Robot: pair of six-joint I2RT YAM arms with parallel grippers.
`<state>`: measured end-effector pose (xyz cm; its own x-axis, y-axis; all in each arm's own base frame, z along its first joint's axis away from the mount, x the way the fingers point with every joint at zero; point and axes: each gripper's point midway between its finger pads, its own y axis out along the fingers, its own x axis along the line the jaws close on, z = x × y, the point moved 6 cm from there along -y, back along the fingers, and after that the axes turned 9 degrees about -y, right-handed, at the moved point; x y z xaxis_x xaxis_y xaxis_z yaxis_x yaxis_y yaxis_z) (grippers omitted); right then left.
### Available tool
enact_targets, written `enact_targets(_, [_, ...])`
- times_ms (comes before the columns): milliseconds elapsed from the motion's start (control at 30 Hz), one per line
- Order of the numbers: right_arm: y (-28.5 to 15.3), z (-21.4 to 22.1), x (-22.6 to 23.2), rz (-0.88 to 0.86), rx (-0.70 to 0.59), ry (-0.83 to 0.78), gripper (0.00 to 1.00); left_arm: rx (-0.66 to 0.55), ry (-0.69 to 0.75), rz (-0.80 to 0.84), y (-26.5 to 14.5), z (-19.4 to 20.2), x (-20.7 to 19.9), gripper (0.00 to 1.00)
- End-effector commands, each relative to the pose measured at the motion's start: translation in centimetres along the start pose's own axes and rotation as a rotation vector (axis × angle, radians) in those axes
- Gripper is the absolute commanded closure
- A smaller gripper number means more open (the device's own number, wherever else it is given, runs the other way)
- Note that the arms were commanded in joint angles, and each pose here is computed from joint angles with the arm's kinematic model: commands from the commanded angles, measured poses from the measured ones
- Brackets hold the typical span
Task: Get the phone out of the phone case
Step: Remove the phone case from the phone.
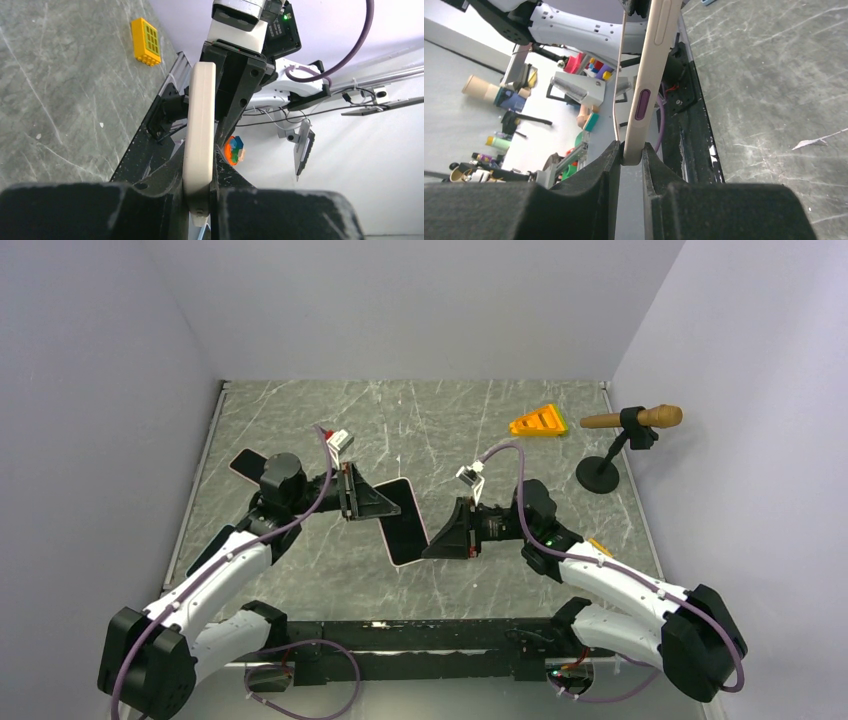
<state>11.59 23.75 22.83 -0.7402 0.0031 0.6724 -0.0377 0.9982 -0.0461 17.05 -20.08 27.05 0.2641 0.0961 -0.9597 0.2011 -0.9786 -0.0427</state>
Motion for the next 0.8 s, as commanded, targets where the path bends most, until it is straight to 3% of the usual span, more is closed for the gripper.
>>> enact_targets(0, [-0.1, -0.9, 3.0, -0.168, -0.016, -0.180, 1.00, 0.037, 0.025, 0.080, 0.2, -0.7, -2.5, 1.00])
enact_targets(433, [2.3, -1.8, 4.7, -0.228, -0.021, -0.442, 1.00, 0.040, -0.192, -0.022, 0.6, -0.4, 0.1, 1.00])
enact_targets(767, [4.0, -5.0, 5.8, -0.246, -0.050, -0.554, 1.00, 0.018, -0.270, 0.062, 0.4, 0.2, -0.1, 1.00])
